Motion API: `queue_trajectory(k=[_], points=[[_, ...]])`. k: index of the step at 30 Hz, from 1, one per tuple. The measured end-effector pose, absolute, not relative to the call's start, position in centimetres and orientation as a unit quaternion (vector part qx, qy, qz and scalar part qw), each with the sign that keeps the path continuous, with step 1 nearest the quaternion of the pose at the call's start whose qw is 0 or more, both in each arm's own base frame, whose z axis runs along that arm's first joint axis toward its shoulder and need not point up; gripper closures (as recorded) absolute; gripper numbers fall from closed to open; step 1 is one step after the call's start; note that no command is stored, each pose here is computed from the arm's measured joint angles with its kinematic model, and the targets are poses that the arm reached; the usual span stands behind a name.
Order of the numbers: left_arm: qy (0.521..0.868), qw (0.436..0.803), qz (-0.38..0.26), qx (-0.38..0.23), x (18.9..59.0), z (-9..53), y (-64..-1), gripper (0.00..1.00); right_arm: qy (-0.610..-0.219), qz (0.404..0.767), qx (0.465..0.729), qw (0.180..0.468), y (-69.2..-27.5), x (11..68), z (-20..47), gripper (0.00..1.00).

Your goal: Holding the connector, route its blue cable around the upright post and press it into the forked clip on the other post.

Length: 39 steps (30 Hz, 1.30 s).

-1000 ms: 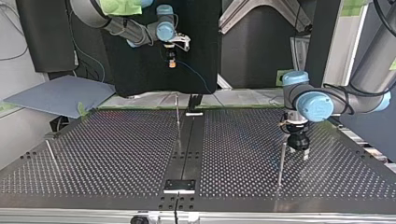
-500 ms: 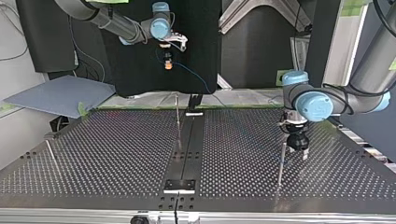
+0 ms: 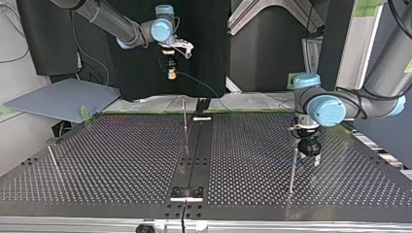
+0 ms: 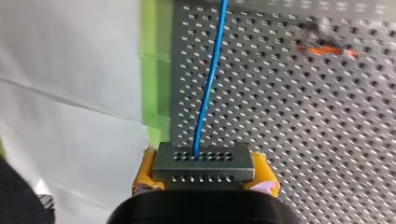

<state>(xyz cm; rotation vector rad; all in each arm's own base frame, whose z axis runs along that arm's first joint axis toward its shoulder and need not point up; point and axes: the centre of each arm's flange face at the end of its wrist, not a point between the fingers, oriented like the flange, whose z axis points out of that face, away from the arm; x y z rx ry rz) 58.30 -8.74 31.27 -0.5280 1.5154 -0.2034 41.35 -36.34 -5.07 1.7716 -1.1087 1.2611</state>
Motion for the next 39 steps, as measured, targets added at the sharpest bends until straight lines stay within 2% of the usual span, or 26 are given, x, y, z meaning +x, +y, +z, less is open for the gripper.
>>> queue_trajectory(k=[10, 19, 34, 39], points=[[0.677, 0.691, -0.089, -0.237, 58.3, 31.3, -8.5, 0.0, -0.429, 0.513, 0.651, 0.359, -37.2, 40.0, -1.3, 1.0], [0.678, 0.69, -0.09, -0.235, 58.3, 31.3, -8.7, 0.0, -0.42, 0.527, 0.636, 0.375, -37.7, 39.5, 1.9, 1.0], [0.686, 0.68, -0.076, -0.247, 57.9, 31.0, -8.2, 0.0, -0.415, 0.522, 0.64, 0.382, -36.9, 38.6, 1.8, 1.0], [0.691, 0.673, -0.054, -0.258, 57.7, 30.8, -7.2, 0.0, -0.415, 0.519, 0.642, 0.382, -36.2, 38.2, 1.4, 1.0]])
